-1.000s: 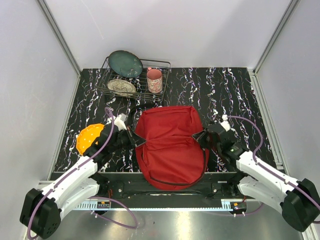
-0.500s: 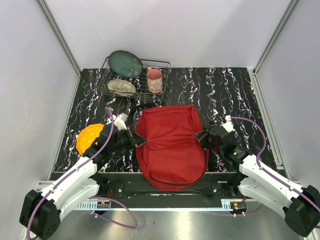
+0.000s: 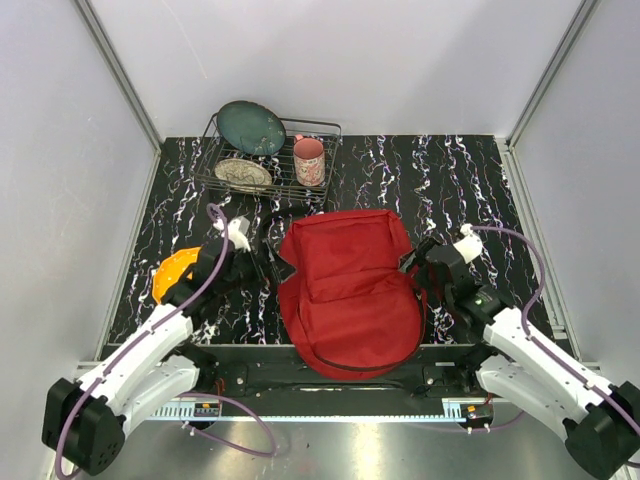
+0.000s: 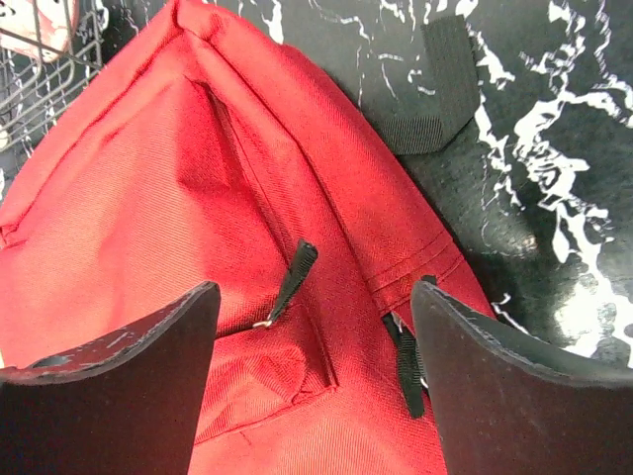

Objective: Pack the student bag
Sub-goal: Zip the student bag at the center of the board, then reset both arms

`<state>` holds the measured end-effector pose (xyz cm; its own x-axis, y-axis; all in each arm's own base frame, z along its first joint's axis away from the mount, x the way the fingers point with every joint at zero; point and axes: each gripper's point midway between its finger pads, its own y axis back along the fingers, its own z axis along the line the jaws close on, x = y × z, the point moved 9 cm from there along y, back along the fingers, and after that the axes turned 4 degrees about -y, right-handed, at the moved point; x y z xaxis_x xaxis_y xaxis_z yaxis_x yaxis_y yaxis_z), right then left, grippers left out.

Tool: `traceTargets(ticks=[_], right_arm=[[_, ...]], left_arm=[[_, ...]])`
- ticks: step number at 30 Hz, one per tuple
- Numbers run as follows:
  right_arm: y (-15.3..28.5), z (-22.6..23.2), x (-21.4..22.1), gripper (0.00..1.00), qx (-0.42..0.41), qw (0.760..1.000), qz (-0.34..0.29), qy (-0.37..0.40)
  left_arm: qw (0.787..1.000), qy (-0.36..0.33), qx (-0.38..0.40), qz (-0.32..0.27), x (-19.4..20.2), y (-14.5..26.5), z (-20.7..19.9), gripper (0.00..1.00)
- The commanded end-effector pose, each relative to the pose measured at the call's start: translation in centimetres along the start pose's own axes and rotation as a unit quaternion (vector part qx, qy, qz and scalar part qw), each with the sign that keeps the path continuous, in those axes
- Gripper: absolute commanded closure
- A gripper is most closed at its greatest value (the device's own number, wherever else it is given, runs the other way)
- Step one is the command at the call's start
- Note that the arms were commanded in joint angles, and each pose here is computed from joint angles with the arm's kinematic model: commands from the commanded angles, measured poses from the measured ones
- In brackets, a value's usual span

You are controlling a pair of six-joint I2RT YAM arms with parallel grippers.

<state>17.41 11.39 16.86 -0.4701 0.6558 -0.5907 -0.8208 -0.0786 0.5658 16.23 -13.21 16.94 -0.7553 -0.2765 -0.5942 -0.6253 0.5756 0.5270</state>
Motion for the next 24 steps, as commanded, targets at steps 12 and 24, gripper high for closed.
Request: traceTargets(ticks=[12, 24], right_arm=[[3.9, 0.0, -7.5, 0.00, 0.087, 0.986, -0.127, 0.064], [-3.5, -3.8, -15.2, 0.00, 0.059, 0.998, 0.011, -0.027]], left_arm=[[0.960, -0.058, -0.212, -0.175, -6.8, 7.2, -0.7, 0.01], [0.959, -0.060, -0.223, -0.164, -6.8, 6.4, -0.3, 0.01]])
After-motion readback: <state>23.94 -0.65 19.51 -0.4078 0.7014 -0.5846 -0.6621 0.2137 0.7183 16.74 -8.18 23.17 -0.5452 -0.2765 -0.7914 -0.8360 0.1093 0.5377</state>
